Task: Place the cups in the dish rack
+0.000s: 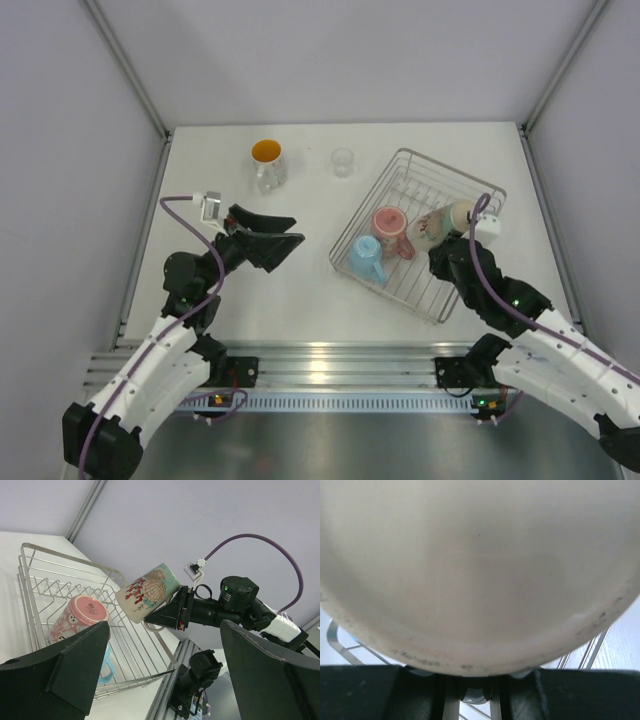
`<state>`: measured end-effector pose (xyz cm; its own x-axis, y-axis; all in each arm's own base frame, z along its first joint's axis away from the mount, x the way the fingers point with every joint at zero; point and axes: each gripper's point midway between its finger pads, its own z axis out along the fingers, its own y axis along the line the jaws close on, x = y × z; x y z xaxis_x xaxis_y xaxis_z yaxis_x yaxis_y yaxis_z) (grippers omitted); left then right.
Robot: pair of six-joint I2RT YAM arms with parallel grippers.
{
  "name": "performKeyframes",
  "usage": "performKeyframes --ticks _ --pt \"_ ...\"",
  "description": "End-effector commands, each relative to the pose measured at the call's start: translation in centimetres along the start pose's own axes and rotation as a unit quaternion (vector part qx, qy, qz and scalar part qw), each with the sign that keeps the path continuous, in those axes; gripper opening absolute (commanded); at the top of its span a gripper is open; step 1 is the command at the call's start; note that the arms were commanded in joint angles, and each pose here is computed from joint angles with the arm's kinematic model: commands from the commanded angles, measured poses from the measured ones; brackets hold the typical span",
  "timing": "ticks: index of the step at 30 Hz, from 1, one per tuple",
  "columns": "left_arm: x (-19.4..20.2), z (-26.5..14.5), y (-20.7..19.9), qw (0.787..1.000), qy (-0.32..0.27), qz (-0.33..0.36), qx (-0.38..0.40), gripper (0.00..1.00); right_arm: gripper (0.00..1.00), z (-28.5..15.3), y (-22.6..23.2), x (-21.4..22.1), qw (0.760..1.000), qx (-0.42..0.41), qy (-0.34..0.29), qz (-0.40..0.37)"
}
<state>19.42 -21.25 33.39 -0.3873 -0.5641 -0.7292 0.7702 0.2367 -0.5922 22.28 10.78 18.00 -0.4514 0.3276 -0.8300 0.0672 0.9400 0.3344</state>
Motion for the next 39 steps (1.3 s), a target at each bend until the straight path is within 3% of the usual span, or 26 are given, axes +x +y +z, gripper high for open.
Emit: performKeyframes --ticks 1,14,38,39 --pt "-0.8 0.0 -1.0 1.000 -0.011 0.018 0.015 0.98 0.00 -0.5 0.4 -4.1 0.998 0.013 -0.063 0.018" --pt "-0.7 -0.4 -1.2 1.000 -0.015 0.019 0.016 0.98 0.00 2.8 -1.0 -0.2 0.997 0.052 -0.036 -0.034" --pt "-1.0 -0.5 -1.6 1.000 -0.019 0.019 0.017 0.98 0.00 5.4 -3.1 2.7 0.991 0.097 -0.012 -0.092" --pt "-1.0 -0.5 -1.7 0.999 -0.018 0.020 0.018 0.98 0.05 5.5 -3.3 2.8 0.990 0.100 -0.010 -0.094"
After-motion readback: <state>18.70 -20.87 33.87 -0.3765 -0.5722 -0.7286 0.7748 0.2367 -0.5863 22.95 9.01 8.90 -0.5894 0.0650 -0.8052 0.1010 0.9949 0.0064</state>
